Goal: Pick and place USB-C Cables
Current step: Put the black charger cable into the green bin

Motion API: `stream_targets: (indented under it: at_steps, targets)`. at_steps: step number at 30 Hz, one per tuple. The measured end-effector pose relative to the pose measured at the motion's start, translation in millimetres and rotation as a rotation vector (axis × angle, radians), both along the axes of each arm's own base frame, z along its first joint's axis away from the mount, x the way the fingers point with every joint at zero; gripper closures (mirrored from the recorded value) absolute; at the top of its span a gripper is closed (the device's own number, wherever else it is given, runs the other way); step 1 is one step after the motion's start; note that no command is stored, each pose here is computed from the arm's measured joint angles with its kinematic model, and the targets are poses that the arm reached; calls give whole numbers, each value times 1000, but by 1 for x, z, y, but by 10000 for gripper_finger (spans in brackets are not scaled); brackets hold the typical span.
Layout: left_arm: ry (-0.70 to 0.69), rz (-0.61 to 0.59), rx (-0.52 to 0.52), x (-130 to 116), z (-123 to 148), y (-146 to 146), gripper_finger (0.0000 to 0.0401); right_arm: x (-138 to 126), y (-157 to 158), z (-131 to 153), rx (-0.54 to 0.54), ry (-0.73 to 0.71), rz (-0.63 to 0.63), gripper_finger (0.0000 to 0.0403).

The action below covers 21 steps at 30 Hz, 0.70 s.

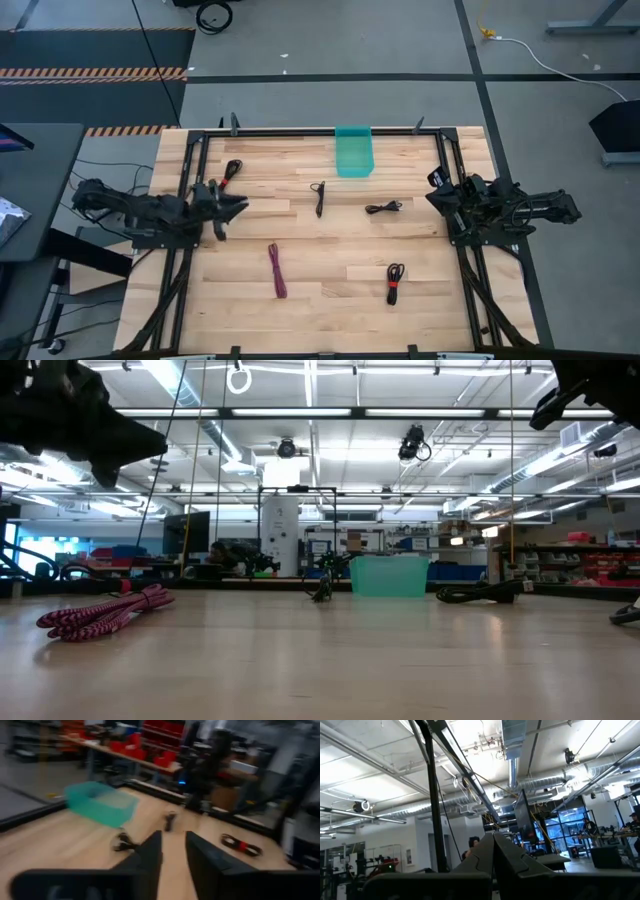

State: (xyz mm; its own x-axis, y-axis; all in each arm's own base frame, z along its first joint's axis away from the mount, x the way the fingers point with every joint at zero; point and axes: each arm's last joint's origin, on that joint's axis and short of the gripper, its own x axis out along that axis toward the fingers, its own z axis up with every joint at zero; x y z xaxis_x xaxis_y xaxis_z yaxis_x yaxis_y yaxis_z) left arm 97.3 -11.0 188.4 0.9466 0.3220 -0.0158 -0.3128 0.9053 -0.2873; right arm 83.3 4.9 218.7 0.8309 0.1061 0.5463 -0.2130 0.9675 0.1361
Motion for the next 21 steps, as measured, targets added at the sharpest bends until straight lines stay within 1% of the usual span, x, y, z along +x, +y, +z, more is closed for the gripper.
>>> stream_targets:
  at_steps: [2,5,7,9,13,18,21]
  targets:
    - [27,38,9,-3,7,2,253,0,0,0,0,0,0,391]
    - [24,70,25,-6,21,4,206,0,0,0,-1,0,-1,391]
    - [33,91,34,-9,28,5,184,0,0,0,-1,0,-1,391]
    - [51,116,41,-12,33,6,170,0,0,0,-10,-1,-7,391]
    - [78,147,30,-16,38,8,164,0,0,0,-31,-8,-25,391]
    - [95,152,2,-12,36,7,171,0,-2,1,8,-8,-67,391]
    - [131,154,11,-7,33,5,173,0,-3,1,43,-6,-78,389]
